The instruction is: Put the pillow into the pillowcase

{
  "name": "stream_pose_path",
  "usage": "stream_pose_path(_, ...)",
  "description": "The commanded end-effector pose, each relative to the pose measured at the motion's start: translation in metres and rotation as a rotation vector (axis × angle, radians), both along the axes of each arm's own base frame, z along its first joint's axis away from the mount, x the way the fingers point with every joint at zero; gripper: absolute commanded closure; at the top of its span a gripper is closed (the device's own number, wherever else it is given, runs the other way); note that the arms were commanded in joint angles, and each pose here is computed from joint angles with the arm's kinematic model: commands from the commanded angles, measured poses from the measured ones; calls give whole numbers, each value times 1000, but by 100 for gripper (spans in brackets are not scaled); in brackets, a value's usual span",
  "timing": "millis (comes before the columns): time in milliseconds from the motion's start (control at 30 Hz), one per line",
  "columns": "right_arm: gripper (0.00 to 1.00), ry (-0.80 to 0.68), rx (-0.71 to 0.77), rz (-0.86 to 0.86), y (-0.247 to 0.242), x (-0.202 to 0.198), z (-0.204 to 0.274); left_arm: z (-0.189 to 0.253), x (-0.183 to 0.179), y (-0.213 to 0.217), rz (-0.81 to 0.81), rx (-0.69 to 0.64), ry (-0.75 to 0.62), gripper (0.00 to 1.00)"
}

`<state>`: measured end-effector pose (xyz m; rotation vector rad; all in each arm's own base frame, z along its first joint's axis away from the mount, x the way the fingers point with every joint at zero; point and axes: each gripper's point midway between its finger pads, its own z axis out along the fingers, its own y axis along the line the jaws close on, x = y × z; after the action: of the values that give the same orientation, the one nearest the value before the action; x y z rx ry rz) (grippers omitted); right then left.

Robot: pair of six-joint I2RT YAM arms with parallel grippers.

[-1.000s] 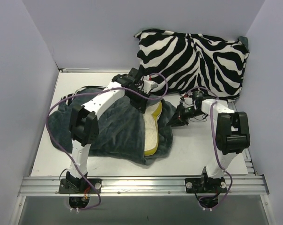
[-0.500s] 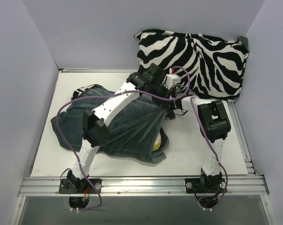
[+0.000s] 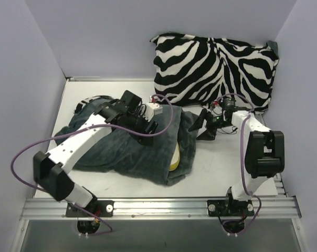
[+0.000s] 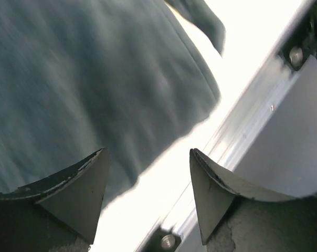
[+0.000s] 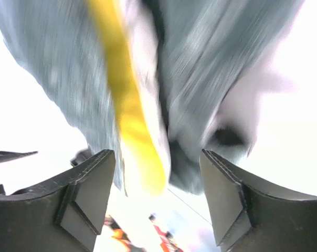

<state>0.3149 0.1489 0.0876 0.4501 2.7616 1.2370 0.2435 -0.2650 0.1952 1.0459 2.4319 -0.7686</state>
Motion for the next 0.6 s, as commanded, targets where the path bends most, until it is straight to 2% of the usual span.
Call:
stream_pose_path(0, 37, 27, -53, 172, 2, -67, 14, -16, -15, 31, 77, 64, -41, 31)
stream_pose_path(100, 48, 21, 1, 276, 21, -86, 25, -41, -22, 45, 178, 84, 88, 34)
stream_pose_path(133, 51, 68, 20, 351, 37, -105, 24, -55, -22, 50, 202, 103, 135, 36)
stream_pose_path(200, 58, 86, 25, 424, 51, -120, 17, -67, -22, 48, 206, 112, 168, 39)
stream_pose_path(233, 58, 99, 29, 457, 58, -126, 10, -64, -23, 40, 188, 66, 187, 39)
stream_pose_path(300, 58, 109, 44, 512, 74, -134, 4, -54, -27, 28, 151, 5, 182, 39)
stream_pose_path(433, 60, 188, 59, 495, 85, -129, -23, -31, -42, -4, 36, -90, 115, 31)
stream_pose_path(567, 72, 215, 98, 448, 92, -122, -31, -37, -68, -29, -41, -73, 77, 31)
